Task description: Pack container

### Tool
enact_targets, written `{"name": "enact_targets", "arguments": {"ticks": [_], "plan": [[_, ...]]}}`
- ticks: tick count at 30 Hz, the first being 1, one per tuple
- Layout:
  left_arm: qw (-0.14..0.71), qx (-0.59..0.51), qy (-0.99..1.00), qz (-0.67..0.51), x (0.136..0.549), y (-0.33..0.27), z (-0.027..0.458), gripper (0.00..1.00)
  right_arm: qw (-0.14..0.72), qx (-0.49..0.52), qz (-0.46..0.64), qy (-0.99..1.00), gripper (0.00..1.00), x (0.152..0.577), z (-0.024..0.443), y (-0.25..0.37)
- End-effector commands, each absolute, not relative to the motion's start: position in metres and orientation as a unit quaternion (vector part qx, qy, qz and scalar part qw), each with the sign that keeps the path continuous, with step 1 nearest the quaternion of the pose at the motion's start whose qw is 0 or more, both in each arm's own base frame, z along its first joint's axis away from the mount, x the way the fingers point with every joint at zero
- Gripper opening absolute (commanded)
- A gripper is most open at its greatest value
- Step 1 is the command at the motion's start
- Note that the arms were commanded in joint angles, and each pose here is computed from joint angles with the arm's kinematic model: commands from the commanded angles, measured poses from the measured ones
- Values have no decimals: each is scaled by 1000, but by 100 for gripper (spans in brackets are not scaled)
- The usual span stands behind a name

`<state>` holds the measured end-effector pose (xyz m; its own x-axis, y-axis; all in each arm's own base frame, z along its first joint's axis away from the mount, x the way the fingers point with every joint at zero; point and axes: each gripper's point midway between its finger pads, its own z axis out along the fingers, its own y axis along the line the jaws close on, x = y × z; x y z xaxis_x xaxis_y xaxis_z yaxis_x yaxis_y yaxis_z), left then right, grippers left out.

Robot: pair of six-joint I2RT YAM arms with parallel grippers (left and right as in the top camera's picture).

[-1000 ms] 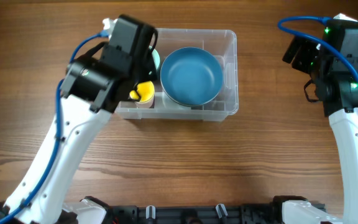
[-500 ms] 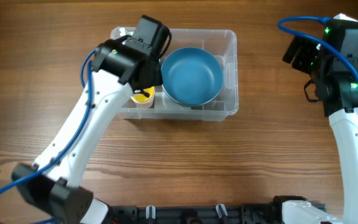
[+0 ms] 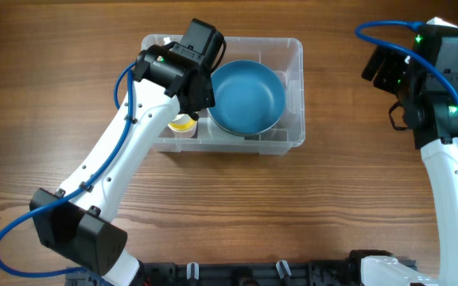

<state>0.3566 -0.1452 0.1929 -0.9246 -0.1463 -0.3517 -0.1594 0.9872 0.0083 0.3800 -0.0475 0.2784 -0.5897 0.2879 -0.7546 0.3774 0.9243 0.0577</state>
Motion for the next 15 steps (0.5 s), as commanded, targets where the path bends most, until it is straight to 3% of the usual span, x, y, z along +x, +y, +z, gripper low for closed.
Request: {"name": "enact_targets", "arguments": {"ticks": [1,2,3,8,12,13,15], "plan": [[173,-73,982,18,358,-146,189,43,415,187,-65,888,100,382,282,-51],[173,-74,982,18,358,-146,189,64,415,187,-65,888,100,382,282,-51],[174,-74,982,18,359,-145,189,72,415,187,-65,888,100,382,282,-51],[197,-101,975,26,369,-124,203,78,415,187,-65,888,100,382,282,-51],[245,-166,955,22,383,-77,239,89,415,187,-65,888,99,382,282,-51],[255,-182,950,21,386,-65,245,98,415,187,-65,888,100,382,282,-51],[271,-221,937,22,387,-34,257,100,415,187,-65,888,100,382,282,-51]]}}
